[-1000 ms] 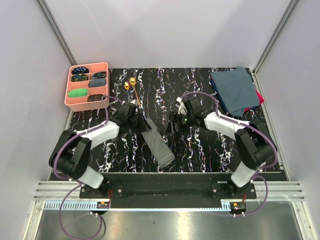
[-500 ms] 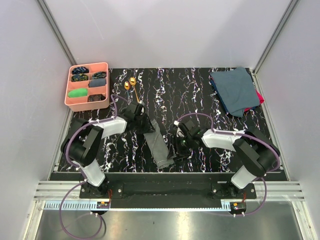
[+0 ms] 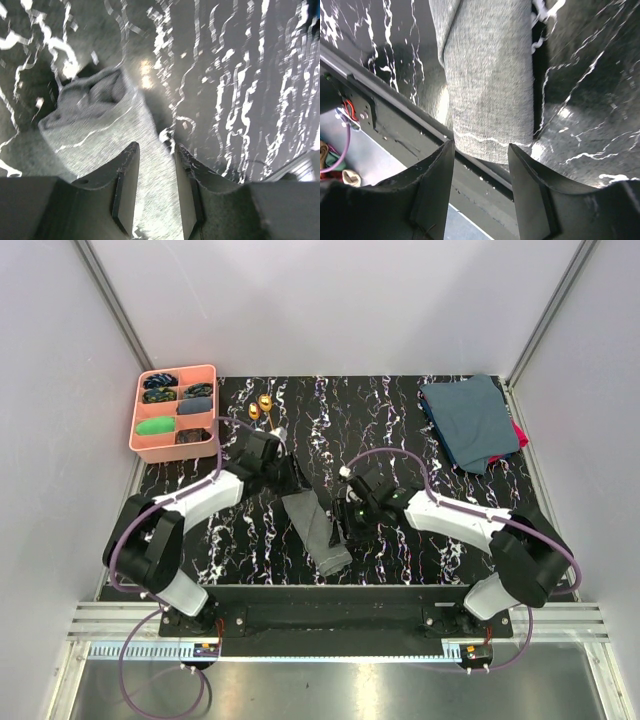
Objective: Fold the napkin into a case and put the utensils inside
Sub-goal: Turn over the 2/3 rectangle folded napkin from the folded napkin, then move the right arm to the center of the board with the 2/3-rectangle-folded napkin.
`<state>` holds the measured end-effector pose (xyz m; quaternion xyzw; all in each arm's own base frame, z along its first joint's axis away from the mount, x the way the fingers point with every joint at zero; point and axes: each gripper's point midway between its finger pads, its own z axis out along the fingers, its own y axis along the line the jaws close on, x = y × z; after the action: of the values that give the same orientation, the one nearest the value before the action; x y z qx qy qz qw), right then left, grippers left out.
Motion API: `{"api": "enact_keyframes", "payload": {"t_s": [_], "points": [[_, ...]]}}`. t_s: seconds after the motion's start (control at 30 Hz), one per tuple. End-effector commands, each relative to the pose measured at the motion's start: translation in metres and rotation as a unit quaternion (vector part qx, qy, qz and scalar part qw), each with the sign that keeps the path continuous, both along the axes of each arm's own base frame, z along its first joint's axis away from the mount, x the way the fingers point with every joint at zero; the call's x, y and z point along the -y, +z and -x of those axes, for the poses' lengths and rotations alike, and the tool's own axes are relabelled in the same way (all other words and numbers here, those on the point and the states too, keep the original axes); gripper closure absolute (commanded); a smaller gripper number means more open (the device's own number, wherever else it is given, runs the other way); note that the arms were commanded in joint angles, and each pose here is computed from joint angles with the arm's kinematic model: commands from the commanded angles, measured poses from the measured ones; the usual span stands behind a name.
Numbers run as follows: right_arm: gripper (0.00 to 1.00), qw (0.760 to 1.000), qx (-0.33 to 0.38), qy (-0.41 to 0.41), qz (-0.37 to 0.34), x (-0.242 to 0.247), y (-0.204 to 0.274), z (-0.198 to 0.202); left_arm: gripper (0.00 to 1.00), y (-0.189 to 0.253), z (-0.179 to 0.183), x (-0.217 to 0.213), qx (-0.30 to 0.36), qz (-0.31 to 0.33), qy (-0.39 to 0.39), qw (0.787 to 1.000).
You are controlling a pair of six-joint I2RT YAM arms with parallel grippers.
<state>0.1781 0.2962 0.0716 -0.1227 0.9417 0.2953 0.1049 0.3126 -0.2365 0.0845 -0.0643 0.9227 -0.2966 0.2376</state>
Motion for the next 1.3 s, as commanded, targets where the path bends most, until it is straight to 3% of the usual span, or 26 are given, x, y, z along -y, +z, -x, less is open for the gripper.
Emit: {"api": "enact_keyframes", "payload": {"t_s": [0.0, 0.3, 0.73, 0.87, 1.07, 1.27], "points": [[0.45, 1.000, 0.009, 0.003, -0.013, -0.007, 0.013, 0.004, 0.64, 0.015, -0.024, 0.007, 0.019, 0.009, -0.006, 1.000], [0.57, 0.995, -0.045, 0.013, -0.091, -0.031, 0.005, 0.029, 0.68, -0.019, -0.049, 0.001, -0.012, -0.034, 0.006, 0.999], [0.64, 0.997, -0.073, -0.008, -0.010, -0.007, -0.059, 0.036, 0.70, -0.052, -0.071, -0.003, -0.024, -0.075, 0.008, 0.997], [0.64, 0.999, -0.036, -0.007, 0.022, 0.000, -0.054, 0.022, 0.67, -0.022, -0.072, -0.004, 0.010, -0.060, 0.014, 0.998], [0.61, 0.999, 0.016, 0.009, 0.049, 0.005, -0.017, 0.007, 0.52, 0.052, -0.062, -0.014, 0.074, -0.043, 0.025, 0.996], [0.52, 0.998, 0.038, 0.043, 0.011, -0.019, 0.021, 0.014, 0.48, 0.094, -0.044, -0.033, 0.102, -0.037, 0.039, 0.993]]}}
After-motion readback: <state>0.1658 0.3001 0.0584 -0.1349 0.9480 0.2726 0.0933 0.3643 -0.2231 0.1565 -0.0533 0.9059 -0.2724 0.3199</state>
